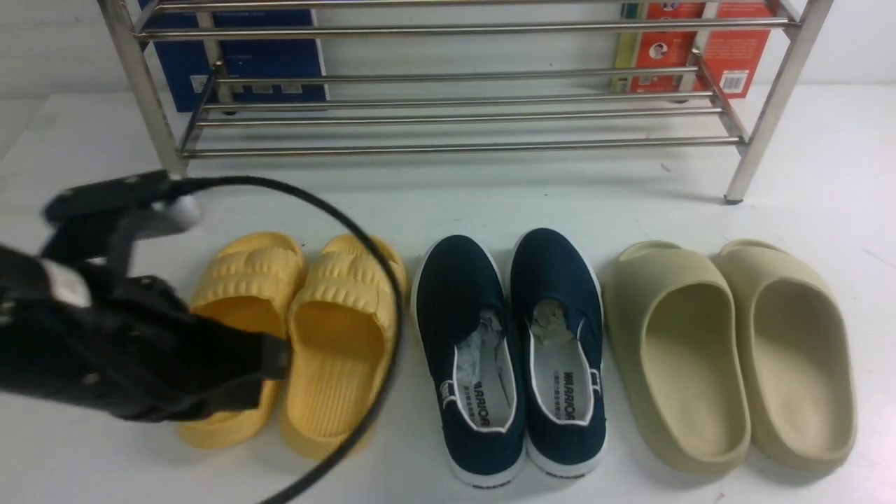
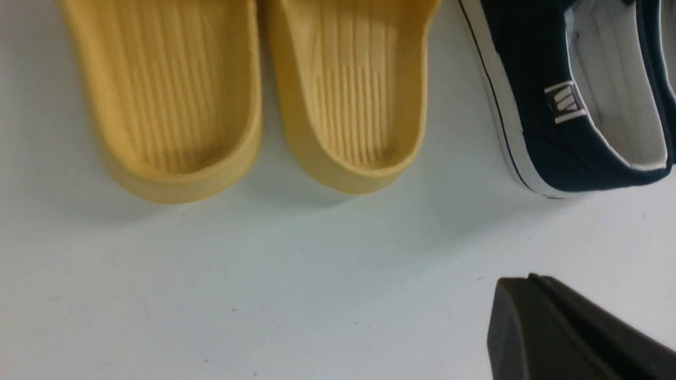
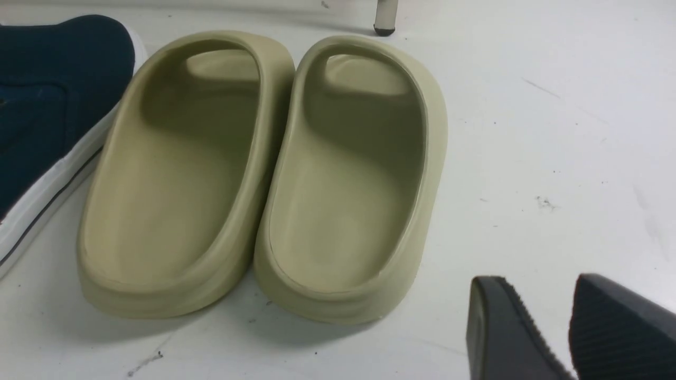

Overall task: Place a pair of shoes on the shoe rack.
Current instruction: Use the left arm to grab the shoe closest to it

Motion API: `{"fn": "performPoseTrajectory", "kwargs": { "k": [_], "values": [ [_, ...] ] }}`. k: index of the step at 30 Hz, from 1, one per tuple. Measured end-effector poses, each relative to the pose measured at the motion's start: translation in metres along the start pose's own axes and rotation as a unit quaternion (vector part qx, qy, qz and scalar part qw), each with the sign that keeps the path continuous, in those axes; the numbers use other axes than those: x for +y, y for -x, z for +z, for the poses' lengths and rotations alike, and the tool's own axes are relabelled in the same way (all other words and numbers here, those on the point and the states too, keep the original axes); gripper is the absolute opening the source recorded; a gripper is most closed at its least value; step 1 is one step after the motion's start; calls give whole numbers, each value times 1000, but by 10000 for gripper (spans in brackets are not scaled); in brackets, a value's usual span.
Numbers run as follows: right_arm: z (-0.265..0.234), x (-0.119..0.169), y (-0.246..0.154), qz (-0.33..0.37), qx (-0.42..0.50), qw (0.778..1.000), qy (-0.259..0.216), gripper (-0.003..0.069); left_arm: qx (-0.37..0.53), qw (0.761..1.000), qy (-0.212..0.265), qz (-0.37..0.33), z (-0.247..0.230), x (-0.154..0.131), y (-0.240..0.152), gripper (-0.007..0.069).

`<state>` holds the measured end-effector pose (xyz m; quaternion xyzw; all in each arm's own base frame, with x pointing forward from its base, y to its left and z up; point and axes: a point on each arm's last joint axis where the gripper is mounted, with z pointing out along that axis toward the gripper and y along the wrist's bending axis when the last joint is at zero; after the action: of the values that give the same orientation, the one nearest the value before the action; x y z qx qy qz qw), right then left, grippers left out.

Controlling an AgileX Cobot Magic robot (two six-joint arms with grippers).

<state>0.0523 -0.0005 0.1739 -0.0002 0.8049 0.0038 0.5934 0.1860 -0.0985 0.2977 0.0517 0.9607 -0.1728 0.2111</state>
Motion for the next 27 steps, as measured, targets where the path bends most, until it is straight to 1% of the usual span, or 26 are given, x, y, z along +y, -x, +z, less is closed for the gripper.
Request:
{"fn": "performPoseTrajectory", "kwargs": {
  "k": [1,2,6,7,8,10,12,15,16,17,19,20,22,24,27],
  "values": [
    [0,0,0,0,0,1000,0,239,2,1000,-2,-3,0,-2,2,-13],
    [0,0,0,0,0,1000,0,239,17,1000,4,9,10,-14,4,-13],
    [0,0,0,0,0,1000,0,239,47,998,30,14,42,-50,10,-13],
    [0,0,0,0,0,1000,0,239,48,998,31,19,43,-52,10,-13],
    [0,0,0,0,0,1000,0,239,52,998,36,15,53,-63,13,-13],
    [0,0,0,0,0,1000,0,239,56,997,41,17,65,-73,18,-7],
    [0,0,0,0,0,1000,0,239,60,997,45,14,77,-81,26,36],
    [0,0,0,0,0,1000,0,239,62,997,53,12,90,-85,37,153],
    [0,0,0,0,0,1000,0,239,62,997,54,11,95,-86,40,181],
    [0,0,0,0,0,1000,0,239,63,996,56,9,99,-86,43,237],
    [0,0,0,0,0,1000,0,239,69,996,63,0,110,-84,49,314],
    [0,0,0,0,0,1000,0,239,70,995,65,-2,113,-83,51,329],
    [0,0,0,0,0,1000,0,239,79,994,74,-17,130,-76,55,399],
    [0,0,0,0,0,1000,0,239,81,993,78,-22,141,-73,56,417],
    [0,0,0,0,0,1000,0,239,84,993,73,-33,158,-72,56,413]
  ]
}}
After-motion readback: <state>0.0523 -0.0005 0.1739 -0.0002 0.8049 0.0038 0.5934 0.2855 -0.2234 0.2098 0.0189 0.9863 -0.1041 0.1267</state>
